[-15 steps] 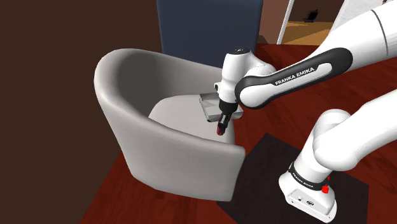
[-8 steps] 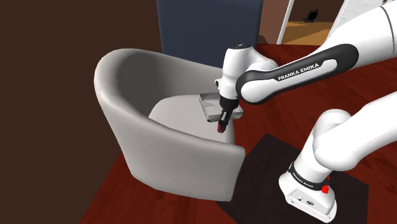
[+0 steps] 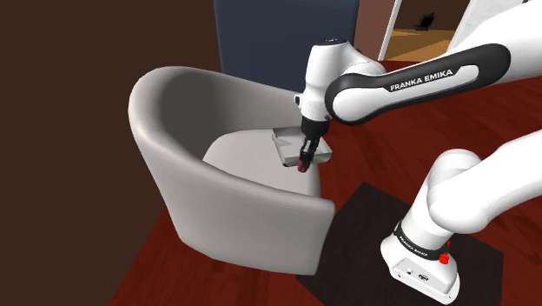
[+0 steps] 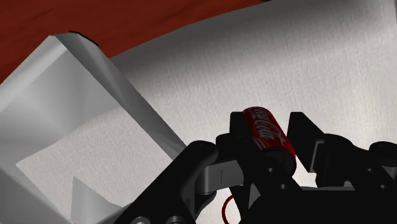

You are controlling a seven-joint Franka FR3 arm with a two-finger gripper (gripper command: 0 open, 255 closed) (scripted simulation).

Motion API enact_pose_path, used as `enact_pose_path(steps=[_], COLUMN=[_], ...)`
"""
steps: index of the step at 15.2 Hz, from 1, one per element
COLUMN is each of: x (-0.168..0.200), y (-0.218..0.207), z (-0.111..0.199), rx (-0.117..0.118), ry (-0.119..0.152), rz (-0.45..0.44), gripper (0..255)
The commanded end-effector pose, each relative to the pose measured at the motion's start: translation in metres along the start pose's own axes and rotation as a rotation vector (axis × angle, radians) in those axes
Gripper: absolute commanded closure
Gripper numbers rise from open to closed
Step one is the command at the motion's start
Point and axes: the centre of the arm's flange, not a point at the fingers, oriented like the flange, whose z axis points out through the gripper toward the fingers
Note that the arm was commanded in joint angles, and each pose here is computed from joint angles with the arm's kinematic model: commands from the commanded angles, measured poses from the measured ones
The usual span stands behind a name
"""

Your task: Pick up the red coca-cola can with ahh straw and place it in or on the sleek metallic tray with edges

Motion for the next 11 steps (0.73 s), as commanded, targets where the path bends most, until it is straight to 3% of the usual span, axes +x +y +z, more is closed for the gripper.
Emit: enact_pose_path(steps=[1, 11], x=[0.001, 0.002], y=[0.001, 0.002], z=[-0.009, -0.06], rx=[0.0, 0.0], ry=[-0.001, -0.001], rz=[0.0, 0.0], gripper=[255, 255])
